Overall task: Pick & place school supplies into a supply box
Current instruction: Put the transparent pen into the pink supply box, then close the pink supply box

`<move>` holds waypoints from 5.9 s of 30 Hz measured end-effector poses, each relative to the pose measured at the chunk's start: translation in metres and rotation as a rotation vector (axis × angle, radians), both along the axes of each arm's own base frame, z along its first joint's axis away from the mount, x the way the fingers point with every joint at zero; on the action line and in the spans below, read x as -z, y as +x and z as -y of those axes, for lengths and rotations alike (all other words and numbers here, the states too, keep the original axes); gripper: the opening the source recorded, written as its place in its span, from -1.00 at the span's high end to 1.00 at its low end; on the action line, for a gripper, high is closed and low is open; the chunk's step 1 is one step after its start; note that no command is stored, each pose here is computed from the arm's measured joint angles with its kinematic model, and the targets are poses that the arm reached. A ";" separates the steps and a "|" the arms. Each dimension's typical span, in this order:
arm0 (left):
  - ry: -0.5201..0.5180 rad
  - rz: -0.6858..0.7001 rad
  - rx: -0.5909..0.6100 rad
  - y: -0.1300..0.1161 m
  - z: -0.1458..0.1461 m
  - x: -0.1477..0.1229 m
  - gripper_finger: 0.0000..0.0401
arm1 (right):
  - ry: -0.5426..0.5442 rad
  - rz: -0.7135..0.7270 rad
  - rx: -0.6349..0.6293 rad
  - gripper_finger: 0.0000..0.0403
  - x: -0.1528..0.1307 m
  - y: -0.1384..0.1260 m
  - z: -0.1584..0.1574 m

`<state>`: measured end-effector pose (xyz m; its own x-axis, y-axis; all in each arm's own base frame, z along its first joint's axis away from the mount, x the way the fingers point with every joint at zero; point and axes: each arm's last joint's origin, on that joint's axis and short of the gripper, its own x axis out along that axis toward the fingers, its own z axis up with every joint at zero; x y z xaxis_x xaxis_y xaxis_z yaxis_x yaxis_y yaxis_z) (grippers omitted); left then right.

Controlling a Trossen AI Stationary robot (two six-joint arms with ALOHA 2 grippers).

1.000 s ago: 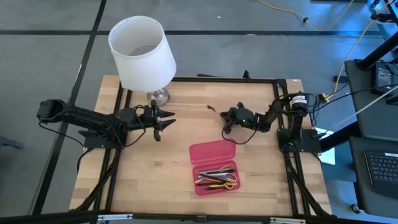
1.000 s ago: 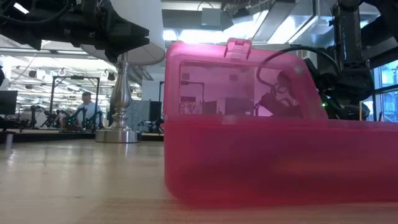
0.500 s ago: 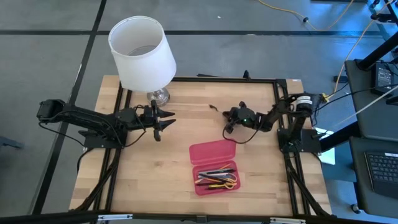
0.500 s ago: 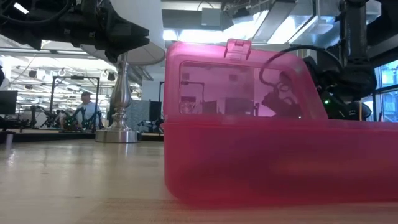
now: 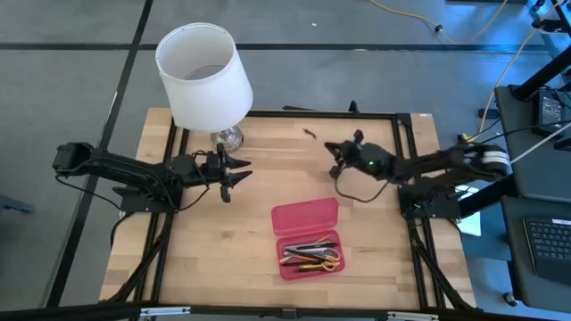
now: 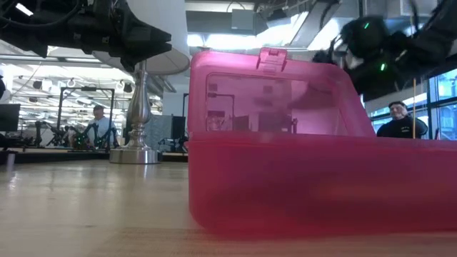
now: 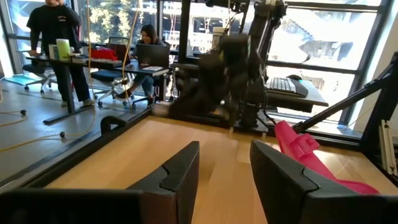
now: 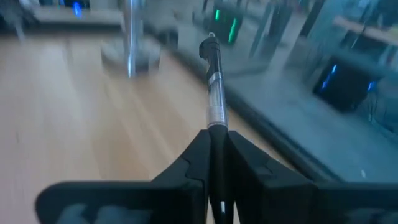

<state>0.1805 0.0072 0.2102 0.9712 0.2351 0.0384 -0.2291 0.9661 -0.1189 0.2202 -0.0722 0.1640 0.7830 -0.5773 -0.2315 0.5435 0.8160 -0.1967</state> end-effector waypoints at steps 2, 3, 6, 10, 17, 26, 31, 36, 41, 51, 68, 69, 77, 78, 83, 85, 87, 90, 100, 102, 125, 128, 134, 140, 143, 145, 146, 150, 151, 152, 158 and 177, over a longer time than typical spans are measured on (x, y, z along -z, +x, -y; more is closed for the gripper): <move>0.000 0.000 0.000 0.000 0.000 0.000 0.32 | -0.029 0.060 -0.016 0.77 -0.017 -0.005 -0.004; 0.000 0.000 0.000 0.000 0.000 0.000 0.33 | -0.042 0.089 -0.037 0.77 -0.024 -0.008 -0.008; 0.000 0.000 0.000 0.000 0.000 0.000 0.34 | -0.062 0.193 -0.133 0.77 -0.046 -0.015 -0.020; 0.000 0.000 0.000 0.000 0.000 0.000 0.33 | -0.070 0.294 -0.284 0.77 -0.065 -0.022 -0.042; 0.000 0.000 0.000 0.000 0.000 0.000 0.32 | -0.021 0.246 -0.575 0.77 -0.085 -0.016 -0.090; 0.000 0.000 0.000 0.000 0.000 0.000 0.32 | -0.020 0.009 -0.682 0.77 -0.094 0.001 -0.160; 0.000 0.000 0.000 0.000 0.000 0.000 0.33 | -0.044 -0.061 -0.671 0.77 -0.091 0.009 -0.196; 0.000 0.000 0.001 0.000 0.000 0.000 0.34 | 0.021 -0.112 -0.698 0.77 -0.085 0.013 -0.224; 0.000 0.000 0.000 0.000 0.000 0.000 0.32 | 0.118 -0.126 -0.719 0.77 -0.074 0.011 -0.244; 0.000 0.000 0.001 0.000 0.000 0.000 0.34 | 0.198 -0.236 -0.566 0.77 -0.022 0.016 -0.260; 0.000 0.000 0.001 0.000 0.000 0.000 0.34 | 0.273 -0.352 -0.499 0.75 0.027 0.024 -0.268; 0.000 0.000 0.001 0.000 0.000 0.000 0.34 | 0.273 -0.353 -0.499 0.73 0.028 0.024 -0.268; 0.000 0.000 0.000 0.000 0.000 0.000 0.32 | 0.289 -0.365 -0.517 0.62 0.028 0.023 -0.268; 0.000 0.000 0.001 0.000 0.000 0.000 0.32 | 0.288 -0.365 -0.518 0.62 0.028 0.023 -0.268; -0.001 0.001 0.000 0.000 0.000 0.000 0.33 | 0.286 -0.367 -0.518 0.62 0.028 0.023 -0.268; -0.022 0.006 0.008 0.000 0.000 0.000 0.33 | 0.279 -0.368 -0.517 0.62 0.027 0.023 -0.268; -0.053 0.016 0.027 0.000 0.001 0.000 0.33 | 0.268 -0.370 -0.521 0.61 0.021 0.021 -0.266; -0.094 0.052 0.064 0.000 0.002 -0.003 0.32 | 0.214 -0.379 -0.566 0.61 0.002 0.013 -0.262; -0.100 0.069 0.245 0.000 0.012 -0.005 0.34 | 0.280 -0.408 -0.532 0.61 -0.054 -0.035 -0.235; -0.101 0.069 0.238 0.000 0.012 -0.005 0.33 | 0.266 -0.419 -0.513 0.61 -0.058 -0.042 -0.231; 0.149 -0.081 0.389 0.056 0.088 -0.024 1.00 | 0.326 -0.329 -0.407 0.61 -0.060 -0.075 -0.169; 0.148 -0.118 0.431 0.070 0.108 -0.018 0.99 | 0.319 -0.332 -0.379 0.61 -0.055 -0.075 -0.164; 0.076 -0.204 0.458 0.095 0.149 0.001 0.99 | 0.347 -0.343 -0.304 0.61 -0.041 -0.075 -0.155; -0.024 -0.282 0.522 0.111 0.187 0.027 0.99 | 0.441 -0.349 -0.291 0.61 -0.029 -0.077 -0.155; -0.069 -0.321 0.544 0.115 0.205 0.041 0.99 | 0.474 -0.345 -0.291 0.61 -0.023 -0.078 -0.155; -0.093 -0.338 0.556 0.119 0.215 0.049 1.00 | 0.483 -0.346 -0.290 0.61 -0.020 -0.079 -0.154; -0.102 -0.343 0.558 0.121 0.222 0.053 0.99 | 0.493 -0.340 -0.285 0.61 -0.019 -0.079 -0.154; -0.106 -0.359 0.570 0.130 0.243 0.066 1.00 | 0.504 -0.325 -0.286 0.61 -0.019 -0.078 -0.155; -0.091 -0.364 0.577 0.131 0.248 0.069 1.00 | 0.506 -0.318 -0.290 0.61 -0.019 -0.078 -0.155; -0.080 -0.364 0.582 0.134 0.254 0.071 1.00 | 0.505 -0.312 -0.296 0.61 -0.020 -0.077 -0.155; -0.072 -0.406 0.501 0.137 0.266 0.083 1.00 | 0.442 -0.271 -0.259 0.61 -0.022 -0.076 -0.154; -0.183 -0.471 0.336 0.132 0.270 0.111 0.99 | 0.140 -0.086 -0.114 0.61 -0.043 -0.048 -0.126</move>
